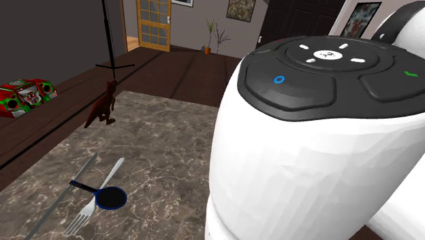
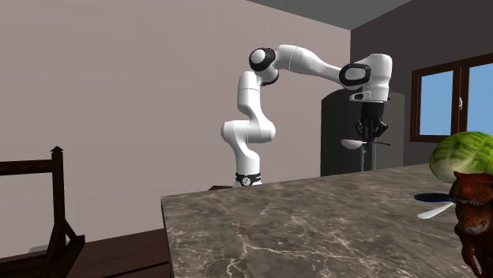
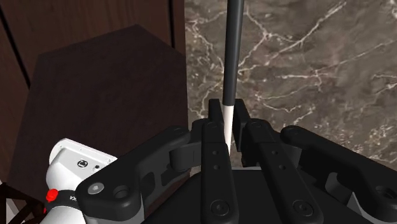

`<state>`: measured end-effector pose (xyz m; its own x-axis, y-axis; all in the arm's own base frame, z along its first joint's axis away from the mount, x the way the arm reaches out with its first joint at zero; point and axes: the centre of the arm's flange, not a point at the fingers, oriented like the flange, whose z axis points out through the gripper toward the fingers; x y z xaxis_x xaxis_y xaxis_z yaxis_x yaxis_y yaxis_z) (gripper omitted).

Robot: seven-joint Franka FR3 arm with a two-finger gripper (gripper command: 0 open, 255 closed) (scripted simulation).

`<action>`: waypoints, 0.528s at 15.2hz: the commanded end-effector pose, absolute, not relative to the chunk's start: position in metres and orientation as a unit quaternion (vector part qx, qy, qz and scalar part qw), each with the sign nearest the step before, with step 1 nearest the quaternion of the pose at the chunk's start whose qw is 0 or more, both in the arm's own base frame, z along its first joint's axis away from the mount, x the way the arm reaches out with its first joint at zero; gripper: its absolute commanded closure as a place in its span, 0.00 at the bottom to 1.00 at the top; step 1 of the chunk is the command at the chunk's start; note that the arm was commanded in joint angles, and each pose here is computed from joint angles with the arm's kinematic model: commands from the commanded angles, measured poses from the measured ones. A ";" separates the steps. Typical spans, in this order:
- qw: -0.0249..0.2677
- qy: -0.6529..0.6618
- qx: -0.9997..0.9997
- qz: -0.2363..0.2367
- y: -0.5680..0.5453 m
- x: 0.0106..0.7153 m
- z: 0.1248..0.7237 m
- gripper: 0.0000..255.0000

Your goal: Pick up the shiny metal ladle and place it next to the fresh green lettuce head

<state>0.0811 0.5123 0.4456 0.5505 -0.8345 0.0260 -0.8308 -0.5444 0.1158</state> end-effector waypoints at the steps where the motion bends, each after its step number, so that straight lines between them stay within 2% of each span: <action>1: 0.057 -0.474 0.879 -0.016 0.513 0.081 0.436 1.00; 8: 0.057 -0.474 0.879 -0.016 0.513 0.081 0.399 1.00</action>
